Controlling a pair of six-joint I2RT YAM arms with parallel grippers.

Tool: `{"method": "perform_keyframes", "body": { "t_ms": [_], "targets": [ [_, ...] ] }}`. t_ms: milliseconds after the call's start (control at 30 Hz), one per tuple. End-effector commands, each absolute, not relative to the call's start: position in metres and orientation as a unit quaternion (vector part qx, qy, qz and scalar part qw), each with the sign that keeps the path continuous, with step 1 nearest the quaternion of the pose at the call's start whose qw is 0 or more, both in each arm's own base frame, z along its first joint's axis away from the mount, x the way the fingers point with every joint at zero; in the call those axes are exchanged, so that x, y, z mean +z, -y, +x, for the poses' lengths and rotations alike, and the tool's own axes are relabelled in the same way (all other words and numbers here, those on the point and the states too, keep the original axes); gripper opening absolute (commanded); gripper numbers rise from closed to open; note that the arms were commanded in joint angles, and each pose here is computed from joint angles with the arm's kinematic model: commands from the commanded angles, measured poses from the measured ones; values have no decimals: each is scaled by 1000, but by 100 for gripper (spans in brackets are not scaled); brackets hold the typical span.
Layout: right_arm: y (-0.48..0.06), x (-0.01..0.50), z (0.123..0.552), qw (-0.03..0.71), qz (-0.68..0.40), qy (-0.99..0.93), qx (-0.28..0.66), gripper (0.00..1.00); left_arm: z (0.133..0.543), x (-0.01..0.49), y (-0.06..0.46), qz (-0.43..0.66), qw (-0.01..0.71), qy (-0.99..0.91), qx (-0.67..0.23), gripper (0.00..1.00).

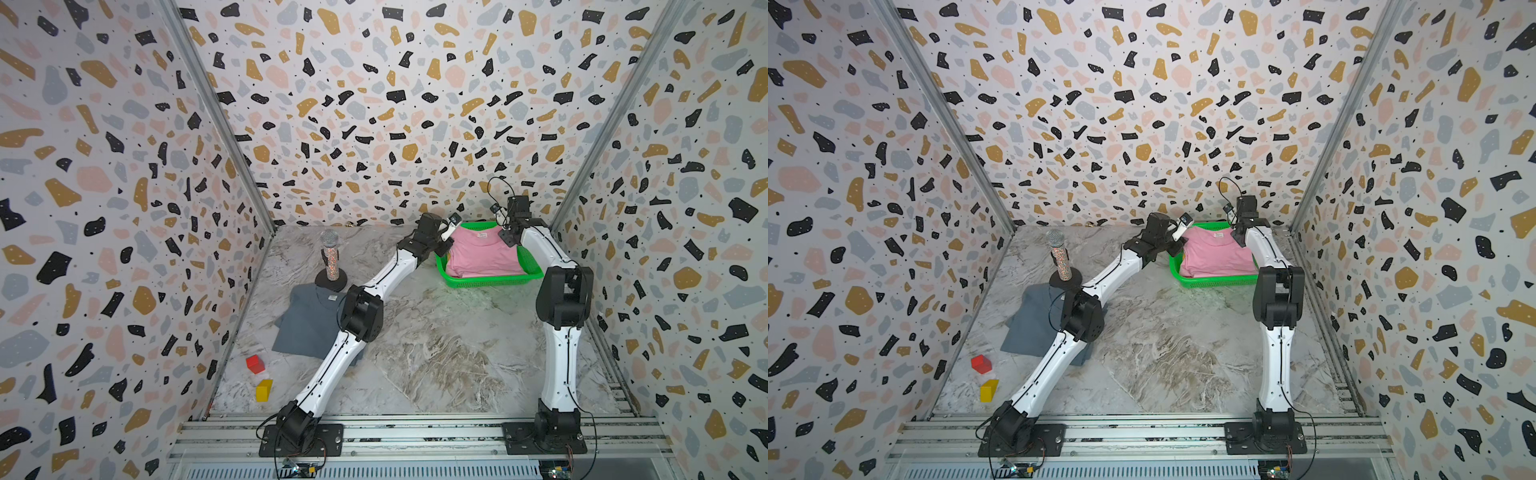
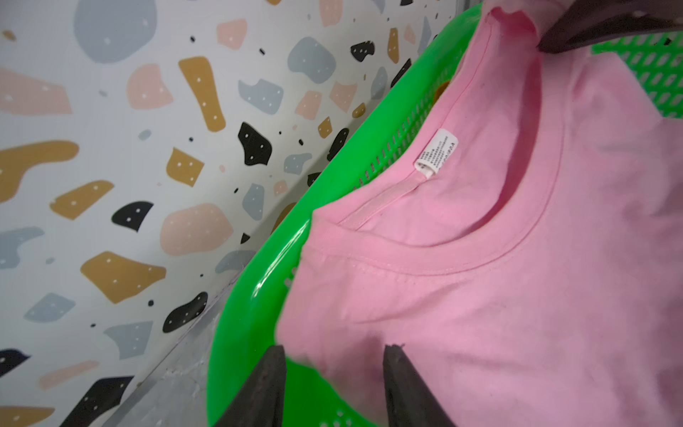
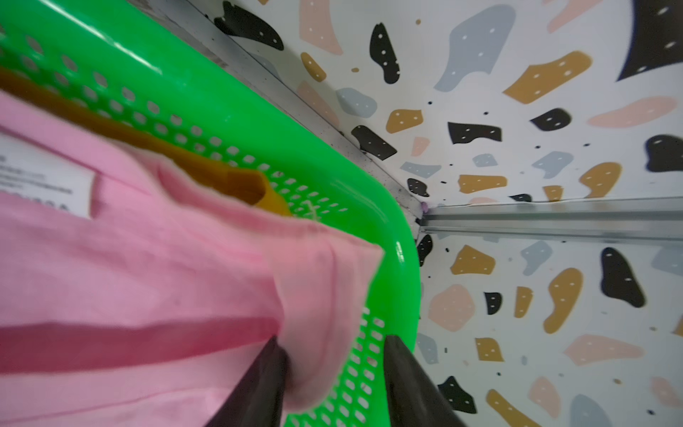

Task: Put the folded t-shirts into the basket
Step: Place the T-shirt in the bin.

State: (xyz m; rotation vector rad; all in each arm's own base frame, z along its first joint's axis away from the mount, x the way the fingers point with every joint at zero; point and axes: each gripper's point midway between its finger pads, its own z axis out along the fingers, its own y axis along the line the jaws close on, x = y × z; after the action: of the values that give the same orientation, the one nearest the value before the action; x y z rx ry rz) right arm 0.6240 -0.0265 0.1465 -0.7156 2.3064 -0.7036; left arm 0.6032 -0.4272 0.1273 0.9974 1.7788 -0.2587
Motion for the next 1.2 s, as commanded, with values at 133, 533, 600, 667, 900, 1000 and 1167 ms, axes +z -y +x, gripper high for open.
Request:
{"method": "perform_keyframes", "body": {
  "t_ms": [133,533,600,667,900,1000,1167],
  "targets": [
    [34,200,618,332,-254,-864,-281,60,603,186,404,407,535,-738,-65,62],
    [25,206,588,310,-266,-880,-243,71,551,215,364,413,478,-774,-49,72],
    [23,205,588,311,-265,-881,-237,71,543,220,359,414,476,-775,-46,73],
    [22,203,589,313,-263,-883,-231,71,536,223,354,415,473,-776,-46,74],
    [20,183,598,302,-270,-886,-227,71,515,221,341,419,449,-788,-49,75],
    [21,170,609,297,-276,-885,-230,70,503,216,333,425,433,-793,-48,76],
    [23,149,622,284,-288,-883,-239,69,482,202,318,444,407,-797,-38,76]
  ]
}}
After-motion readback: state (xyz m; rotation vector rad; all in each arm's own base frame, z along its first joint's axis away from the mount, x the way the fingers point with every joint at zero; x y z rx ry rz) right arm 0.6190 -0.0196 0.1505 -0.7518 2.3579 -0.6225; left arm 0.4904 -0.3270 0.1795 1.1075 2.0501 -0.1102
